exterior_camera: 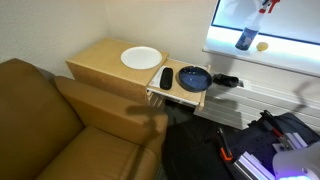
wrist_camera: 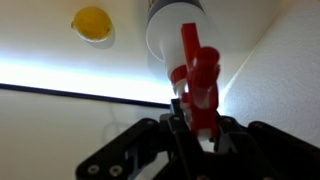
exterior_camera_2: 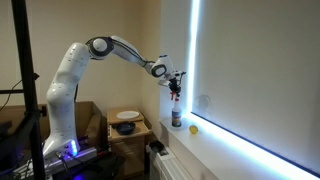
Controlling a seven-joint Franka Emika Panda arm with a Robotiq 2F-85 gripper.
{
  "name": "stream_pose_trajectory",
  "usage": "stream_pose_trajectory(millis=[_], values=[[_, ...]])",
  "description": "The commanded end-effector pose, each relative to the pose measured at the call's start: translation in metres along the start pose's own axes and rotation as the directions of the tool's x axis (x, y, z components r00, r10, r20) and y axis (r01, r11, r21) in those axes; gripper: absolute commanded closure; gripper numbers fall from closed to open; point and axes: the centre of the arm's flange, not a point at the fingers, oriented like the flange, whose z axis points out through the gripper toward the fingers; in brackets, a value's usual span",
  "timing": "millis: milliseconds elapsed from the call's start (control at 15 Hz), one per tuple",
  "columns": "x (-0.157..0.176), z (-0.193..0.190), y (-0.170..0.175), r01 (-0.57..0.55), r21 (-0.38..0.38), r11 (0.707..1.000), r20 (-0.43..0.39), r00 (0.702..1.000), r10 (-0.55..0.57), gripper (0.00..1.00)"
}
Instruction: Put the spray bottle on the window sill
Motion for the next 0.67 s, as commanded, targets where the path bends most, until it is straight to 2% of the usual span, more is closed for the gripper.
stream_pose_trajectory(millis=[0,600], values=[[0.0,-0.001,-0.004,0.045,0.009,0.999,-0.015,0.999,-0.045,0.94],[-0.017,0.007,-0.01,0.103,0.013,0.995,-0.014,0.995,-0.103,0.94]])
